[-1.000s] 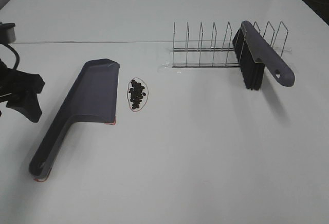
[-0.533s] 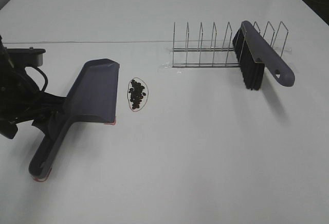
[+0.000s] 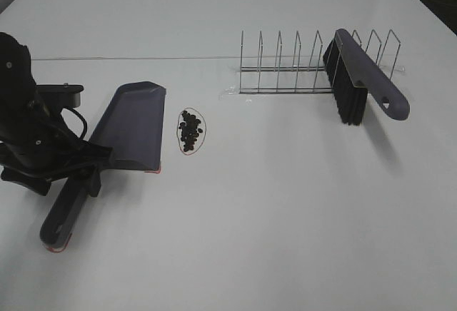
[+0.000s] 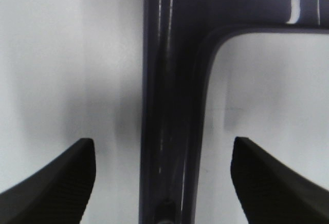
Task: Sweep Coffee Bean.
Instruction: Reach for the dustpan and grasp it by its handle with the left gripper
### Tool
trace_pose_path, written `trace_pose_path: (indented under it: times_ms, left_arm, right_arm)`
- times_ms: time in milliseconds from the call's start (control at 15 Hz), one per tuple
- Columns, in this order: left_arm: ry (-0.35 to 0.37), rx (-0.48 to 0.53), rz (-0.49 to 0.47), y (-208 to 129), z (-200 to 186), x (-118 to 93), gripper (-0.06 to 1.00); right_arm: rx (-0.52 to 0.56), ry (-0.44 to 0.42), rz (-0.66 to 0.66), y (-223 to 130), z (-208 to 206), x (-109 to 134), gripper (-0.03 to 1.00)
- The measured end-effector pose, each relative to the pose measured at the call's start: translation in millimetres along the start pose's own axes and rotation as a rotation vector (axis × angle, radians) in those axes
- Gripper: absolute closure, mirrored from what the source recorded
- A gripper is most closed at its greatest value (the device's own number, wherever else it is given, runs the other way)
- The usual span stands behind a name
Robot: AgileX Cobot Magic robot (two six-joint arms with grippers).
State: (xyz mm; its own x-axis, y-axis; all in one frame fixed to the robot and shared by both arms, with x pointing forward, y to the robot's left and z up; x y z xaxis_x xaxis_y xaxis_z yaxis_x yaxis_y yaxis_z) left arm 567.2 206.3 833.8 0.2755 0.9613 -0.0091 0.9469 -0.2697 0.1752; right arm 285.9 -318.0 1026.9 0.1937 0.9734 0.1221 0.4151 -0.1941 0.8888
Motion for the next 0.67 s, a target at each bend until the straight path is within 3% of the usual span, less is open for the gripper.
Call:
trace_pose_path:
  times_ms: [533,667]
  left_arm:
    - [0.004,-0.002,0.037,2,20,1,0.28]
    - [0.009,-0.012,0.047,4,20,2,0.38]
  right_arm:
    - [0.000,0.000,0.000,0,0,0,0.17]
    - [0.000,0.000,0.000,0,0,0,0.17]
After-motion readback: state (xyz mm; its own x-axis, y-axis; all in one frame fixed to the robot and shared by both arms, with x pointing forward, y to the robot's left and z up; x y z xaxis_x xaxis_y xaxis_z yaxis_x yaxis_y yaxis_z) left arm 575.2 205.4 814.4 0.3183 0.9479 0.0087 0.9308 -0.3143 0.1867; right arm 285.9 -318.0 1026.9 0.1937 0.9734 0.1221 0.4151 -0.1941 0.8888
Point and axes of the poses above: a point on each arm's last joint axis where the gripper is mounted, z pointing out along that axis toward the gripper, x along the wrist's bending axis when the last joint is at zero, y = z × x, the point moved 6 cm from there along z, pointing out along that axis toward the gripper, and after that the axes turned 15 degrees about z, right-handed, at the moved point
